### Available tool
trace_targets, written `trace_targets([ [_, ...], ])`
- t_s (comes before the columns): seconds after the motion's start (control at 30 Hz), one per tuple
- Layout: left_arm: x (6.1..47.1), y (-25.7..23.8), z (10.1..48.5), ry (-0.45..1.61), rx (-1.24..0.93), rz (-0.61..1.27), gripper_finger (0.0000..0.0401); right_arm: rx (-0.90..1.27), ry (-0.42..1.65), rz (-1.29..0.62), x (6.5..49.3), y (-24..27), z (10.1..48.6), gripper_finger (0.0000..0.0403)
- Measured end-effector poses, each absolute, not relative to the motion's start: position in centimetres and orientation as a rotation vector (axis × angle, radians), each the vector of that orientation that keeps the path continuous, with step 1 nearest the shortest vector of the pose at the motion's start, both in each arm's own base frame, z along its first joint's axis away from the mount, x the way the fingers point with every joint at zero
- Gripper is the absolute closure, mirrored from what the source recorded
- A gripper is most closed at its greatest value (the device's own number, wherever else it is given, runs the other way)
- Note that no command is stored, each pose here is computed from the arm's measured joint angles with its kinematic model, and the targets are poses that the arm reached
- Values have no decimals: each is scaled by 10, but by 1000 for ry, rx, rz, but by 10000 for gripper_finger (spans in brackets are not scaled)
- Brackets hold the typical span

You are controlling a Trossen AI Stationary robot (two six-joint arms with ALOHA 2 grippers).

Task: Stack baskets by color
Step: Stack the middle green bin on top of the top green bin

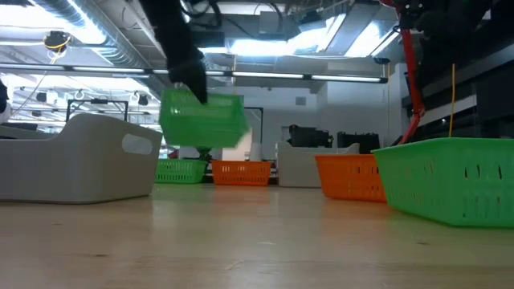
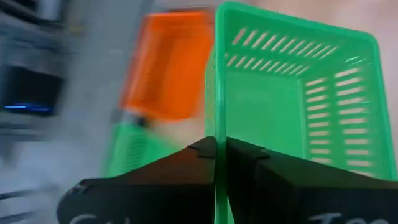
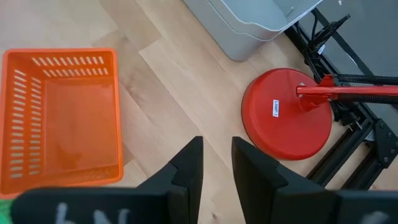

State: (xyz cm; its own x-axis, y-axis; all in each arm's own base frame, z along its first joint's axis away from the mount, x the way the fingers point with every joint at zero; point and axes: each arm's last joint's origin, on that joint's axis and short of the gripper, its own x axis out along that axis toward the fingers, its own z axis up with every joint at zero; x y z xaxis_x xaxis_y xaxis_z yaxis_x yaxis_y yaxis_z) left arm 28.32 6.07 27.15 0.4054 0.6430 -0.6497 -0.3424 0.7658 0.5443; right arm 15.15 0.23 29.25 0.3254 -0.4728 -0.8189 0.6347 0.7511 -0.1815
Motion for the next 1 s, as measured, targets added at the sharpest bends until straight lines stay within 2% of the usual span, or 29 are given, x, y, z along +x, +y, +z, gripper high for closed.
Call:
trace_targets([
  [0.1,261,84,286,1014,394,717,400,185,1001,-731,152,2,293,318],
  [0.33,221,161,285,1246,468,826,401,194,989,-730,153,2,293,318],
  [0.67,194,210,287,1155,460,660,401,196,985,-730,153,2,293,318],
  [1.0,179,236,273,1115,324,597,401,203,971,-727,154,3,294,318],
])
